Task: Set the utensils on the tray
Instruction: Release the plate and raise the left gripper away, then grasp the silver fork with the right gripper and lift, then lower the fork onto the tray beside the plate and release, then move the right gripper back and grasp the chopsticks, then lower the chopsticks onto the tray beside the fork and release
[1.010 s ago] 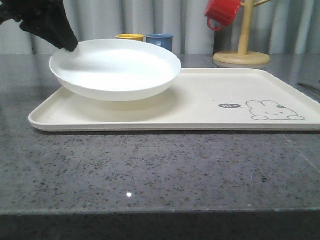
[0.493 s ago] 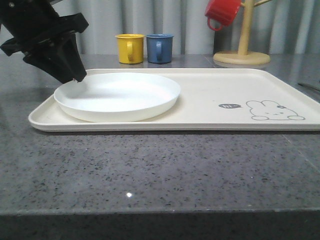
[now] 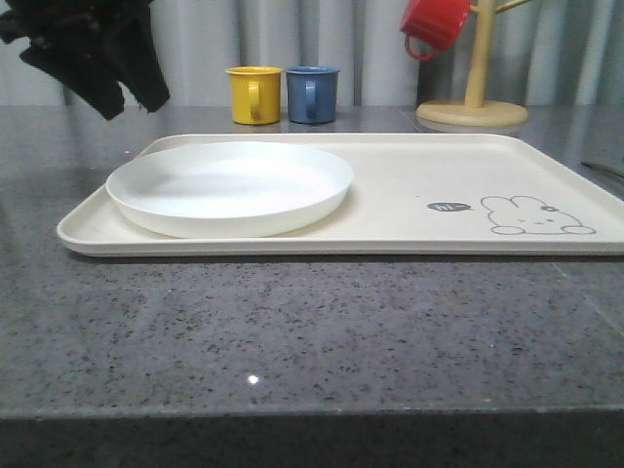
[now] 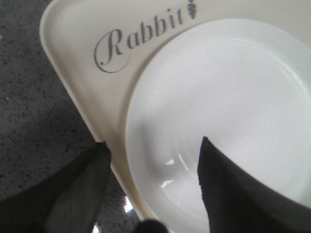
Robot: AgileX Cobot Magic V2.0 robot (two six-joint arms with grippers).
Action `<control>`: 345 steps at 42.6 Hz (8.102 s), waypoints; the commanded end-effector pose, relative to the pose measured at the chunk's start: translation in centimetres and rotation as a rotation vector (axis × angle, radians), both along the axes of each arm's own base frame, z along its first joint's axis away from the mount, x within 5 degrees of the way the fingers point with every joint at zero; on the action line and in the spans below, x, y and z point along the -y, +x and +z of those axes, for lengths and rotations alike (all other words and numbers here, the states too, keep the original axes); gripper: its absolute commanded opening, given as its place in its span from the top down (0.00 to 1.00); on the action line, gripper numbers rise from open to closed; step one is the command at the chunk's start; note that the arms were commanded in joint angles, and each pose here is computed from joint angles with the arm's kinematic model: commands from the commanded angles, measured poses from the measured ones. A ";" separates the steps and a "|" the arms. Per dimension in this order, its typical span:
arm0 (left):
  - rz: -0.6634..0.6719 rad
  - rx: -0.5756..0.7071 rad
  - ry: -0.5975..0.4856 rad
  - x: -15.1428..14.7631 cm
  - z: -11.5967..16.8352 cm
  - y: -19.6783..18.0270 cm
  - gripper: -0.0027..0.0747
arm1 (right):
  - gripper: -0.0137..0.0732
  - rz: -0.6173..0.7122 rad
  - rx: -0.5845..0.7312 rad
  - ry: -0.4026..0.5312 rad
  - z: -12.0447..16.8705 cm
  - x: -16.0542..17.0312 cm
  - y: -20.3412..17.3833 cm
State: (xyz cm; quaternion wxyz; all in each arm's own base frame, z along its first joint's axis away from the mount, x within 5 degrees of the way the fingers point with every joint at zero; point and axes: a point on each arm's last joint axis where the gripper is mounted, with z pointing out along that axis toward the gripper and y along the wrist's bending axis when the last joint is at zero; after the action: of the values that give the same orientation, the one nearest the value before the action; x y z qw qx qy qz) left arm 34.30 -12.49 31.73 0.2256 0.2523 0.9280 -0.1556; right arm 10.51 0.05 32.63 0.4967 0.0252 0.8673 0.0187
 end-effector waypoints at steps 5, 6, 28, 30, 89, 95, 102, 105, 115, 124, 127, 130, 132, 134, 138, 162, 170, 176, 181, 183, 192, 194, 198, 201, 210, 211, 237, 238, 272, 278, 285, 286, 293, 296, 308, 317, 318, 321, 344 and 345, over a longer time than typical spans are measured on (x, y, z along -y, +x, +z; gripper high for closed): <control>-0.097 0.149 0.056 3.1 5.7 -5.8 0.45 | 0.32 -0.002 0.086 -0.018 1.5 0.1 0.4; -0.103 0.159 0.069 3.5 5.8 -6.5 0.45 | 0.32 -0.002 0.086 -0.018 1.5 0.1 0.4; -0.188 0.454 -0.017 -0.1 7.6 -20.0 0.45 | 0.32 -0.002 0.086 -0.018 1.5 0.1 0.4; -0.186 0.466 -0.025 -0.9 7.4 -21.0 0.45 | 0.32 -0.002 0.086 -0.018 1.5 0.1 0.4; -0.173 0.539 -0.077 -4.6 6.6 -25.1 0.45 | 0.32 0.024 -0.507 -0.014 1.2 0.1 14.8; -0.173 0.539 -0.077 -4.6 6.6 -25.1 0.45 | 0.32 0.020 -0.585 -0.042 0.3 0.4 18.0; -0.173 0.539 -0.077 -4.6 6.6 -25.1 0.45 | 0.32 0.020 -0.668 -0.048 -1.0 0.4 21.0; -0.173 0.539 -0.077 -4.6 6.6 -25.1 0.45 | 0.32 0.021 -0.693 -0.047 -1.5 0.4 22.0; -0.173 0.539 -0.077 -4.6 6.6 -25.1 0.45 | 0.32 0.022 -0.762 -0.047 -3.3 0.5 24.6; -0.173 0.539 -0.077 -4.6 6.6 -25.1 0.45 | 0.43 0.023 -0.819 -0.046 -4.5 0.5 25.6; -0.173 0.541 -0.079 -4.6 6.6 -25.1 0.45 | 0.52 0.024 -0.822 -0.044 -4.6 0.5 25.6; -0.173 0.541 -0.079 -4.6 6.6 -25.1 0.45 | 0.62 0.025 -0.829 -0.039 -4.6 0.4 25.5; -0.173 0.541 -0.079 -4.6 6.6 -25.1 0.45 | 0.67 0.027 -0.828 -0.031 -4.5 0.4 25.5; -0.173 0.541 -0.079 -4.6 6.6 -25.1 0.45 | 0.73 0.027 -0.828 -0.031 -4.5 0.4 25.5; -0.173 0.541 -0.079 -4.6 6.6 -25.1 0.45 | 0.83 0.031 -0.829 -0.013 -4.5 0.2 25.5; -0.173 0.542 -0.079 -4.6 6.6 -25.1 0.45 | 0.88 0.292 -0.758 -0.050 1.1 -9.9 24.6; -0.173 0.542 -0.079 -4.6 6.6 -25.1 0.45 | 0.88 0.274 -0.801 -0.002 -0.2 -15.0 25.2; -0.173 0.542 -0.079 -4.6 6.6 -25.1 0.45 | 0.88 0.132 -0.833 0.102 -1.6 -16.4 26.3; -0.173 0.542 -0.079 -4.6 6.6 -25.1 0.45 | 0.88 0.035 -0.837 0.184 -2.5 -17.0 27.0; -0.173 0.542 -0.079 -4.6 6.6 -25.1 0.45 | 0.88 0.026 -0.826 0.198 -2.5 -17.1 27.1; -0.173 0.542 -0.079 -4.6 6.6 -25.1 0.45 | 0.71 0.040 -0.819 0.217 -2.4 -17.5 27.0; -0.173 0.542 -0.079 -4.6 6.6 -25.1 0.45 | 0.64 0.044 -0.826 0.228 -2.4 -17.6 27.0; -0.173 0.542 -0.079 -4.6 6.6 -25.1 0.45 | 0.51 0.046 -0.828 0.230 -2.4 -17.7 26.9; -0.173 0.542 -0.079 -4.6 6.6 -25.1 0.45 | 0.47 0.046 -0.825 0.223 -2.4 -17.6 27.0; -0.173 0.542 -0.079 -4.6 6.6 -25.1 0.45 | 0.46 0.174 -0.821 0.093 -0.6 -16.8 25.6; -0.173 0.542 -0.079 -4.6 6.6 -25.1 0.45 | 0.46 0.194 -0.810 0.070 -0.1 -16.6 25.3; -0.173 0.543 -0.080 -4.6 6.6 -25.1 0.45 | 0.40 0.016 -0.729 -0.059 2.9 -0.3 18.2; -0.173 0.543 -0.080 -4.6 6.6 -25.1 0.45 | 0.39 0.012 -0.739 -0.047 2.6 0.4 18.2; -0.172 0.544 -0.081 -4.6 6.6 -25.1 0.45 | 0.42 -0.060 -0.848 0.027 -5.6 5.5 21.4; -0.172 0.544 -0.081 -4.6 6.6 -25.1 0.45 | 0.64 -0.057 -0.840 0.031 -5.5 5.5 21.5; -0.172 0.544 -0.081 -4.6 6.6 -25.1 0.45 | 0.82 -0.054 -0.837 0.047 -5.5 5.4 21.5; -0.172 0.544 -0.081 -4.6 6.6 -25.1 0.45 | 0.83 -0.053 -0.832 0.053 -5.4 5.3 21.5; -0.172 0.545 -0.082 -4.6 6.7 -25.1 0.45 | 0.82 0.041 -0.801 0.094 -3.1 3.4 21.3; -0.172 0.545 -0.082 -4.6 6.7 -25.1 0.45 | 0.82 0.106 -0.788 0.122 -1.6 1.6 21.1; -0.172 0.545 -0.082 -4.6 6.7 -25.1 0.45 | 0.82 0.299 -0.761 0.265 -0.3 -5.8 21.3; -0.172 0.545 -0.082 -4.6 6.7 -25.1 0.45 | 0.82 0.298 -0.827 0.352 -2.3 -8.4 22.4; -0.172 0.545 -0.082 -4.6 6.7 -25.1 0.45 | 0.82 0.285 -0.834 0.365 -2.6 -8.6 22.6; -0.172 0.545 -0.082 -4.6 6.7 -25.1 0.45 | 0.82 0.274 -0.849 0.383 -3.2 -9.1 22.9; -0.172 0.545 -0.082 -4.6 6.7 -25.1 0.45 | 0.48 0.290 -0.814 0.380 -3.3 -9.7 23.3; -0.172 0.545 -0.082 -4.6 6.7 -25.1 0.45 | 0.48 0.303 -0.800 0.368 -3.0 -9.6 23.2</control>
State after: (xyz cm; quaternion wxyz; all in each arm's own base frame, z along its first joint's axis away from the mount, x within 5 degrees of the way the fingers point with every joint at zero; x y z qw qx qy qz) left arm 9.12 -7.67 37.11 0.4239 0.3639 0.8209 -0.1183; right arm 34.38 9.59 25.88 0.0420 0.0173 0.9768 0.2094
